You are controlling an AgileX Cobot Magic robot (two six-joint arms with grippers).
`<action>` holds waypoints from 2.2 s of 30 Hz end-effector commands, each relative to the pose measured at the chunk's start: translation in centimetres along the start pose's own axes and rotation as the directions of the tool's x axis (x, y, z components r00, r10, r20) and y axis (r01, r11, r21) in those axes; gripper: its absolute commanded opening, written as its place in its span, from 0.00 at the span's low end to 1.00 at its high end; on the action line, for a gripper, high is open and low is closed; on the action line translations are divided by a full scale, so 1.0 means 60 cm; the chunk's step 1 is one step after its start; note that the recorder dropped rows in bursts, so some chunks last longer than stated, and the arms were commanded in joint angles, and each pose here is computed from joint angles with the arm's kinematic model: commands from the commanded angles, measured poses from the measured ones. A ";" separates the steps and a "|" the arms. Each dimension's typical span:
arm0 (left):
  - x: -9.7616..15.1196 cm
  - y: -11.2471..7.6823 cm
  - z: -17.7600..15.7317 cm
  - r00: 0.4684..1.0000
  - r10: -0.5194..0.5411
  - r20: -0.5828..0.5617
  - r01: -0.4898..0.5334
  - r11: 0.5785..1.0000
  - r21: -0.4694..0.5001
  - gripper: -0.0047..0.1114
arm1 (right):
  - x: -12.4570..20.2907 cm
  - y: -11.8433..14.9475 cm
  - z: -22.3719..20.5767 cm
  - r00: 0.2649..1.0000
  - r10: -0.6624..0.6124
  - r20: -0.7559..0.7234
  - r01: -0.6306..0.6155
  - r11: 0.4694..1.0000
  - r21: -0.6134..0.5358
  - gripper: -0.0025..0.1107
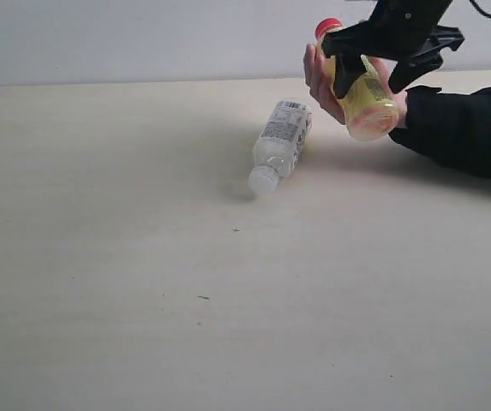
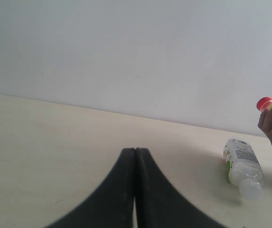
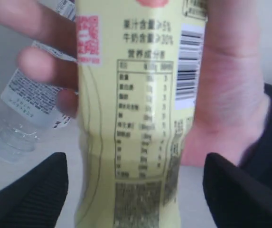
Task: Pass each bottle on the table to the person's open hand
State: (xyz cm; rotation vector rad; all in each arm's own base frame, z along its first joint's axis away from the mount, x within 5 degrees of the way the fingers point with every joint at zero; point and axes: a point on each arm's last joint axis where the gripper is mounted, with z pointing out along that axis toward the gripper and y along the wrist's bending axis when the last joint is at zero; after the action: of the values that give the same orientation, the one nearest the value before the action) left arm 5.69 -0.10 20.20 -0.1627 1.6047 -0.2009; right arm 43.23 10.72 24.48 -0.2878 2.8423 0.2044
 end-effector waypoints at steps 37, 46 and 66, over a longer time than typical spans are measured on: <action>-0.002 -0.001 -0.001 1.000 0.004 0.014 -0.004 1.000 0.011 0.04 | 0.638 0.035 -0.275 0.469 -0.044 0.882 0.263 0.960 -0.092 0.02; -0.002 -0.001 -0.001 1.000 0.004 0.014 -0.004 1.000 0.011 0.04 | 0.644 0.035 -0.278 0.448 -0.044 0.893 0.266 0.960 -0.086 0.02; -0.002 -0.001 -0.001 1.000 0.004 0.014 -0.004 1.000 0.011 0.04 | 0.644 0.036 -0.278 0.448 -0.034 0.894 0.267 0.959 -0.097 0.02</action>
State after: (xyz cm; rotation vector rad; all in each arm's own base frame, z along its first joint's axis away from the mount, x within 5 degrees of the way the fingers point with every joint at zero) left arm 5.69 -0.10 20.20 -0.1627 1.6047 -0.2009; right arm 2.05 3.26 29.68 -0.3476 1.7063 0.4841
